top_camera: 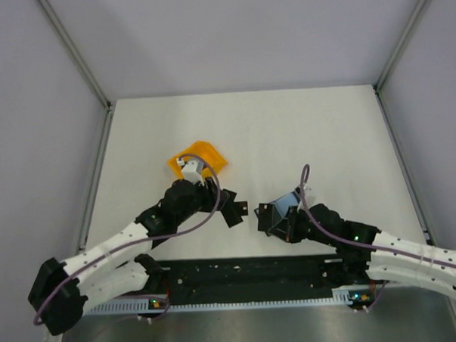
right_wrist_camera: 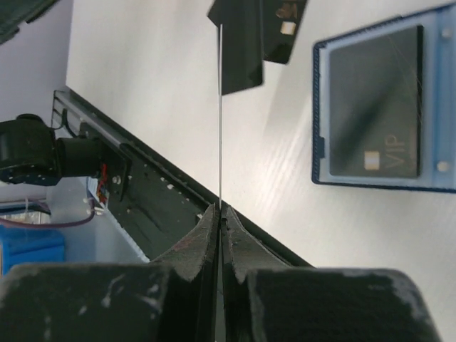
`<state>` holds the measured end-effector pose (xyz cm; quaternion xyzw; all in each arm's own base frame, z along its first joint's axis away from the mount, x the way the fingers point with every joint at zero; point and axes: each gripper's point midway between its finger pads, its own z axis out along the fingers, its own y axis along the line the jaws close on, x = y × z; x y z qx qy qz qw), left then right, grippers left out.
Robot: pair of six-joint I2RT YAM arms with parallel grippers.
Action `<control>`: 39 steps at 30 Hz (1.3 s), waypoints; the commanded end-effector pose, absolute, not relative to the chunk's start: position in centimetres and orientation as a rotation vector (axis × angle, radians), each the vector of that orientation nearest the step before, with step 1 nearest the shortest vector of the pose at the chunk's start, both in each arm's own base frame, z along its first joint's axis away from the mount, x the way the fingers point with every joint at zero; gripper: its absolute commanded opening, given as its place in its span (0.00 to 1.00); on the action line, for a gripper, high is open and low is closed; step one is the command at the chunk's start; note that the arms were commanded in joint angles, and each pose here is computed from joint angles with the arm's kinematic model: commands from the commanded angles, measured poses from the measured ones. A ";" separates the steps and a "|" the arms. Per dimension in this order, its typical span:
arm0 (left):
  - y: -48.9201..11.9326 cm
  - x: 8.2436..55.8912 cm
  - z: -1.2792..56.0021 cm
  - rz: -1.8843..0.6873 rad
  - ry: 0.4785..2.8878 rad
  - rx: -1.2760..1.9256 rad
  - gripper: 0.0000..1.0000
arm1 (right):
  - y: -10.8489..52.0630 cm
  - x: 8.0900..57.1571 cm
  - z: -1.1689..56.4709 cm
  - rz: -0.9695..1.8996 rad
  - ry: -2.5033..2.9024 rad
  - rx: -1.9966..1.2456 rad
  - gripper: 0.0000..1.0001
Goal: Put the credit cards into the card holder
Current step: Pick up the credit card at the corner of the board.
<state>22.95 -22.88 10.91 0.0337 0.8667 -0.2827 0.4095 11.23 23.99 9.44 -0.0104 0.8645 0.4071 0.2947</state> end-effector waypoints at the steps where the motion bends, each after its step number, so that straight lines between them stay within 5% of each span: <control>1: -24.2 21.8 19.7 -0.962 1.936 0.123 0.55 | 26.0 12.0 16.0 1.203 2.091 -0.159 0.00; 6: -25.4 18.4 23.1 -1.211 1.824 0.203 0.67 | 28.1 11.8 20.4 1.399 1.967 -0.251 0.00; 23: -26.8 13.2 27.2 -1.618 1.635 0.301 0.69 | 29.3 10.4 25.6 1.762 1.757 -0.342 0.00; 30: -27.4 12.7 27.8 -1.678 1.611 0.337 0.47 | 29.6 10.2 25.3 1.784 1.778 -0.351 0.00; 36: -28.0 11.8 27.9 -1.730 1.610 0.405 0.00 | 29.6 10.8 25.4 1.740 1.796 -0.335 0.00; 37: -28.0 11.8 27.7 -1.730 1.619 0.405 0.00 | 29.6 11.0 25.5 1.723 1.796 -0.333 0.02; 39: -28.0 11.8 27.5 -1.729 1.628 0.402 0.00 | 29.3 11.4 25.7 1.681 1.788 -0.328 0.23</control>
